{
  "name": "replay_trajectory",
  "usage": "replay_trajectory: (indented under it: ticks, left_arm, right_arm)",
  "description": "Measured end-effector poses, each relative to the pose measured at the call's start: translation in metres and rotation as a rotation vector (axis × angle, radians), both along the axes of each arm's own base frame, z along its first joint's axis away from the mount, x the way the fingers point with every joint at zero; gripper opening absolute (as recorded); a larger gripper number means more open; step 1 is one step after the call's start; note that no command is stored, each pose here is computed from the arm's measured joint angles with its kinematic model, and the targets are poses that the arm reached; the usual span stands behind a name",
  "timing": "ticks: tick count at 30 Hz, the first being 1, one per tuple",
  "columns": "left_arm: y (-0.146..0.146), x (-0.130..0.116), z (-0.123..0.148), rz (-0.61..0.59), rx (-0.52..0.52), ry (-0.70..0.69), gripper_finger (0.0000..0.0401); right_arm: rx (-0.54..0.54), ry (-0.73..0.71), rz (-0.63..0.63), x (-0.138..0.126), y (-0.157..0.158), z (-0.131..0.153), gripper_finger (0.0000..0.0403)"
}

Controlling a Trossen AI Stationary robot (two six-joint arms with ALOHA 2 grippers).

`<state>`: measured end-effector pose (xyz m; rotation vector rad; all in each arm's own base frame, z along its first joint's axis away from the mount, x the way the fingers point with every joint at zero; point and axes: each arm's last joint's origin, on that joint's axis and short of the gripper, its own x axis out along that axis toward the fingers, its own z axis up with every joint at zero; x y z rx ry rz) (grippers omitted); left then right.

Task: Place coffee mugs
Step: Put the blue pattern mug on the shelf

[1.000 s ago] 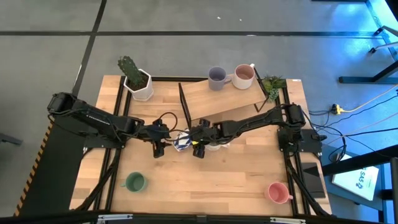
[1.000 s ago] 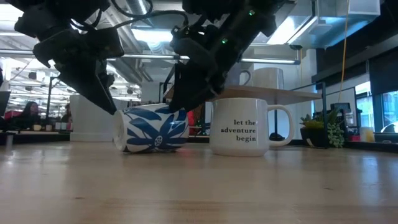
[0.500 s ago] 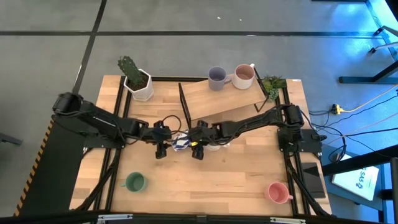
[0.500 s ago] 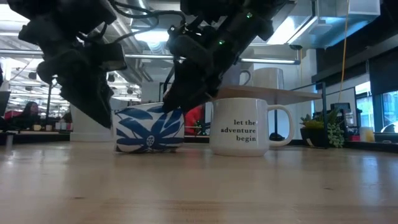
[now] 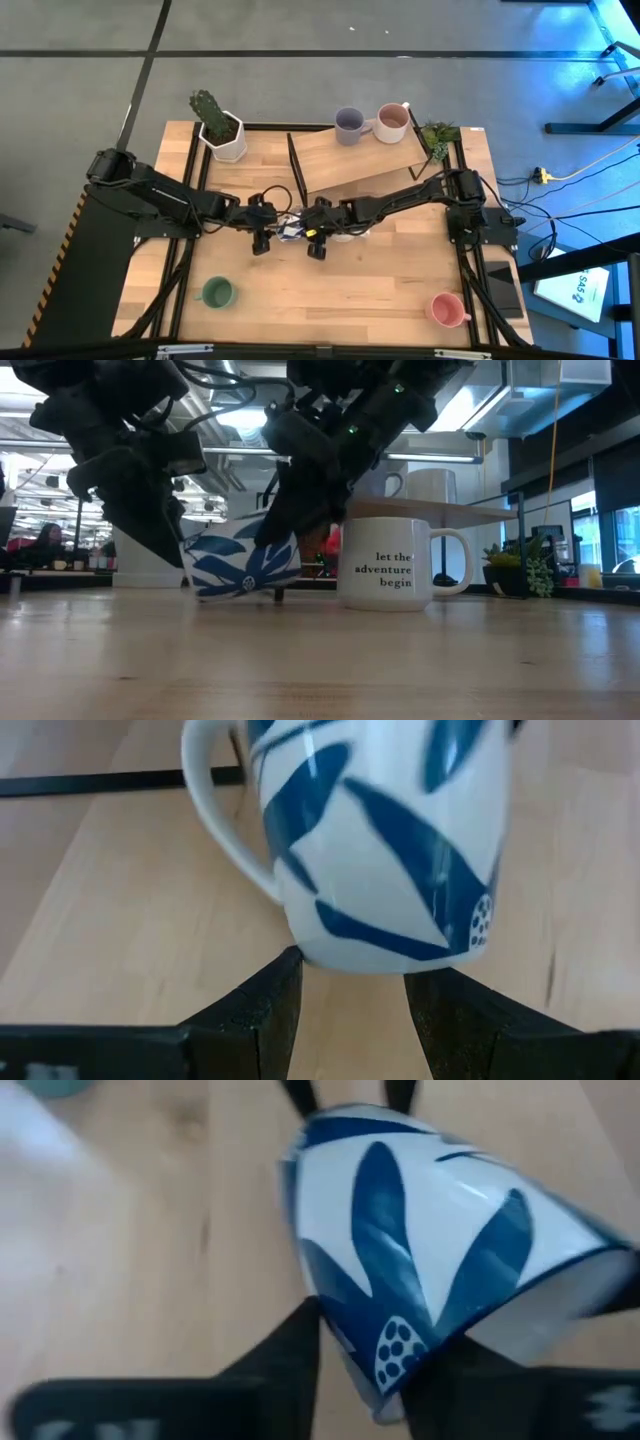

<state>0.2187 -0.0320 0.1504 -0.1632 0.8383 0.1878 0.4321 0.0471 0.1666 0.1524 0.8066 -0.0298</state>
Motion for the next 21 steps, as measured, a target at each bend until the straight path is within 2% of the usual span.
replay_trajectory:
  ticks: [3,5,9,15,18,21]
  left_arm:
    - [0.000,0.000,0.000,0.005,-0.001,-0.005,0.0170]
    - [0.001,0.000,0.000,0.014,0.002,-0.006,0.0170]
    - [0.000,0.000,0.000,0.016,-0.031,-0.001,0.0170]
    - [-0.004,0.000,0.001,-0.005,-0.154,0.013,0.0170]
    - [-0.005,0.002,0.003,-0.023,-0.213,0.004,0.0170]
    - [-0.006,0.001,0.003,-0.037,-0.244,0.012,0.0170]
  right_arm:
    - [0.008,-0.022,0.051,0.001,0.003,0.001,0.0028]
    - [0.015,-0.038,0.064,0.003,0.004,0.003,0.0012]
    - [0.033,-0.039,0.079,0.004,0.004,0.006,0.0013]
    - [0.093,-0.001,0.133,0.006,0.016,0.020,0.0007]
    - [0.081,0.089,0.196,0.004,0.031,0.035,0.0007]
    - [0.031,0.153,0.270,0.001,0.047,0.061,0.0006]
